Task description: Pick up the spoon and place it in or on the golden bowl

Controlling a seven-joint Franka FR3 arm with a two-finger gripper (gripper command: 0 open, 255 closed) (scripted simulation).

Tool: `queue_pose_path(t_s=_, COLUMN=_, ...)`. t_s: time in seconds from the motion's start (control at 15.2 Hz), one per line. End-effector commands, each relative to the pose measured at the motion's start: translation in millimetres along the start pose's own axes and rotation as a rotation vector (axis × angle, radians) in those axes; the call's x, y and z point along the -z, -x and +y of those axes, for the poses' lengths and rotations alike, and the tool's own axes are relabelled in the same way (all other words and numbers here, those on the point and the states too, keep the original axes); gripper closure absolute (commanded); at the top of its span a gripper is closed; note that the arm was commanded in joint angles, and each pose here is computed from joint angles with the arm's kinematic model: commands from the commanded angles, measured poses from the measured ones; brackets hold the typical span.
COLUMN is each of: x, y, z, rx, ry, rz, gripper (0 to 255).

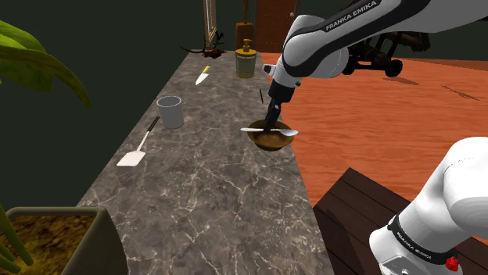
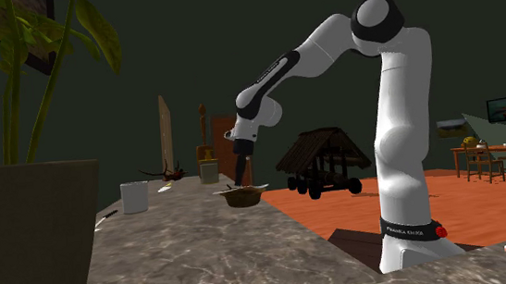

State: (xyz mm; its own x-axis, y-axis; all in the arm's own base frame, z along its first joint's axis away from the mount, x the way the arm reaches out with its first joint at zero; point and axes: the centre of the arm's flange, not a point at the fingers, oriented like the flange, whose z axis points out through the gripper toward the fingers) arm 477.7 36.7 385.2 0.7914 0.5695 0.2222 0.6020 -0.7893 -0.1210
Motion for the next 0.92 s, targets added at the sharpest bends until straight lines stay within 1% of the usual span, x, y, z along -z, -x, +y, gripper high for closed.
queue_pose_path(t_s=0.0, x=0, y=0, z=0, rx=0.000, ry=0.000, rz=0.000, gripper=0)
queue_pose_path(t_s=0.07, x=0, y=0, z=0, rx=0.000, ry=0.000, rz=0.000, gripper=0)
queue_pose_path(t_s=0.33, x=50, y=0, z=0, rx=0.000, ry=0.000, rz=0.000, gripper=0)
queue_pose_path(t_s=0.86, x=50, y=0, z=0, rx=0.000, ry=0.000, rz=0.000, gripper=0)
